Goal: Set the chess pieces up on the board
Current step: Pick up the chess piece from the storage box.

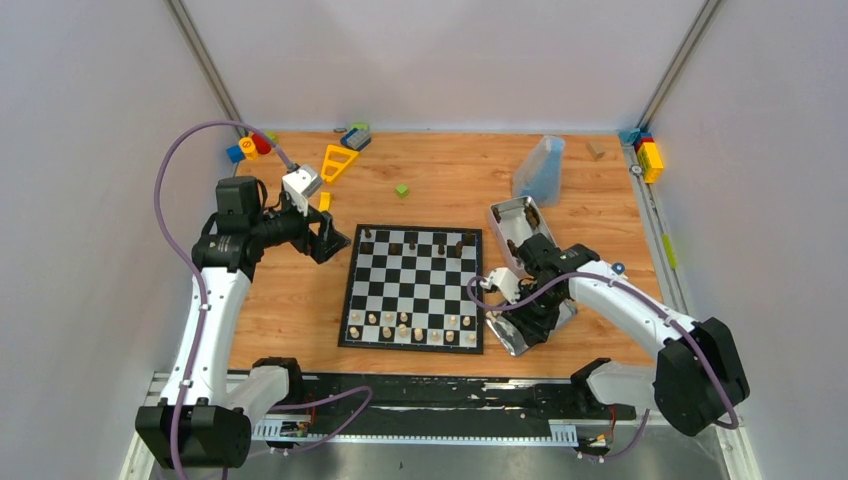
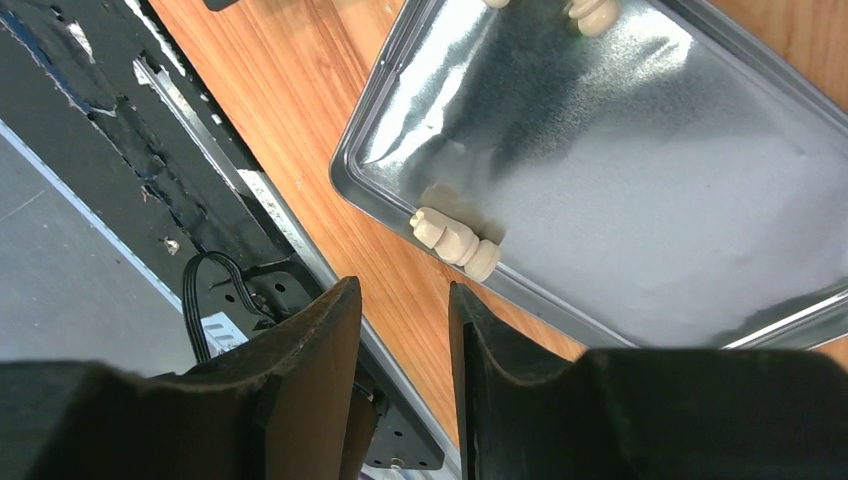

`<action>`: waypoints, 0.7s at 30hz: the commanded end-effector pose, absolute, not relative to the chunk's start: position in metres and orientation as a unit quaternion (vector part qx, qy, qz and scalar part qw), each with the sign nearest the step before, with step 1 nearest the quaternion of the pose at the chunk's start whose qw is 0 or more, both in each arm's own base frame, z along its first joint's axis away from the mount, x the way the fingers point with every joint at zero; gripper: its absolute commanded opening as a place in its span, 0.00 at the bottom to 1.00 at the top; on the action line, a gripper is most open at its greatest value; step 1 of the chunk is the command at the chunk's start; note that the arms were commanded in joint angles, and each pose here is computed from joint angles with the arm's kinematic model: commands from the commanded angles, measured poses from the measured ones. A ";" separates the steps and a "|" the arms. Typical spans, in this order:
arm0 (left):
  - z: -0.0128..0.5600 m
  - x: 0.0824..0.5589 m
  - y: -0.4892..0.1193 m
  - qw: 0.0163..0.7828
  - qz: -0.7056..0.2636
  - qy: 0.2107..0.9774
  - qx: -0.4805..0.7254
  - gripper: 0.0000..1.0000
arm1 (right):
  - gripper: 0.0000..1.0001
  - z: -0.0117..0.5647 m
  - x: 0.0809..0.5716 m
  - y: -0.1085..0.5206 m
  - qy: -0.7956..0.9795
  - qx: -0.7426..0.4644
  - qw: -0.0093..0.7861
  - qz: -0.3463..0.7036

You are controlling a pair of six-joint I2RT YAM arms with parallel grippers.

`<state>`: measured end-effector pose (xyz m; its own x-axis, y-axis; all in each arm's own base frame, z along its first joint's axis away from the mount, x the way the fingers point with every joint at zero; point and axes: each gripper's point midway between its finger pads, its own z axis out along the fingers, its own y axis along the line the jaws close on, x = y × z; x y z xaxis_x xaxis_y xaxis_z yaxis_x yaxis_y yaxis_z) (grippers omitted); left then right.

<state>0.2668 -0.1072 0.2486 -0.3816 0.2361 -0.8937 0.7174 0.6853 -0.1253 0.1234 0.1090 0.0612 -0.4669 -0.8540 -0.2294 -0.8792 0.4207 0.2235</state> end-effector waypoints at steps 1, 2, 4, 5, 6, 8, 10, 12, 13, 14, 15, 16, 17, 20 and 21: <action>0.258 0.269 -0.106 0.490 -0.248 0.774 0.315 1.00 | 0.38 0.056 0.131 0.109 0.833 -0.531 0.041 0.150; 0.259 0.269 -0.107 0.491 -0.248 0.774 0.315 1.00 | 0.38 0.054 0.133 0.109 0.833 -0.532 0.042 0.147; 0.260 0.270 -0.106 0.492 -0.245 0.774 0.315 1.00 | 0.38 0.052 0.137 0.108 0.831 -0.536 0.043 0.141; 0.259 0.270 -0.106 0.492 -0.245 0.774 0.315 1.00 | 0.38 0.052 0.138 0.108 0.831 -0.537 0.043 0.140; 0.260 0.270 -0.106 0.492 -0.244 0.774 0.315 1.00 | 0.38 0.051 0.139 0.108 0.830 -0.538 0.043 0.137; 0.260 0.271 -0.106 0.493 -0.243 0.773 0.317 1.00 | 0.39 0.049 0.141 0.107 0.829 -0.542 0.042 0.133; 0.260 0.271 -0.105 0.492 -0.243 0.774 0.316 1.00 | 0.41 0.046 0.142 0.106 0.828 -0.544 0.040 0.131; 0.259 0.272 -0.105 0.491 -0.243 0.774 0.316 1.00 | 0.41 0.044 0.143 0.106 0.827 -0.545 0.037 0.129; 0.258 0.272 -0.105 0.490 -0.244 0.775 0.316 1.00 | 0.42 0.043 0.143 0.106 0.827 -0.546 0.036 0.128; 0.258 0.272 -0.105 0.490 -0.243 0.775 0.316 1.00 | 0.42 0.041 0.143 0.106 0.827 -0.546 0.034 0.127; 0.258 0.273 -0.105 0.490 -0.243 0.776 0.316 1.00 | 0.42 0.040 0.143 0.106 0.827 -0.546 0.032 0.128; 0.257 0.273 -0.105 0.490 -0.242 0.776 0.316 1.00 | 0.42 0.040 0.144 0.106 0.828 -0.545 0.031 0.128; 0.257 0.273 -0.105 0.489 -0.242 0.776 0.316 1.00 | 0.42 0.039 0.143 0.106 0.828 -0.545 0.030 0.130; 0.256 0.273 -0.104 0.489 -0.241 0.777 0.316 1.00 | 0.42 0.036 0.141 0.106 0.827 -0.546 0.021 0.131; 0.256 0.273 -0.104 0.489 -0.240 0.777 0.316 1.00 | 0.42 0.035 0.140 0.106 0.827 -0.546 0.020 0.131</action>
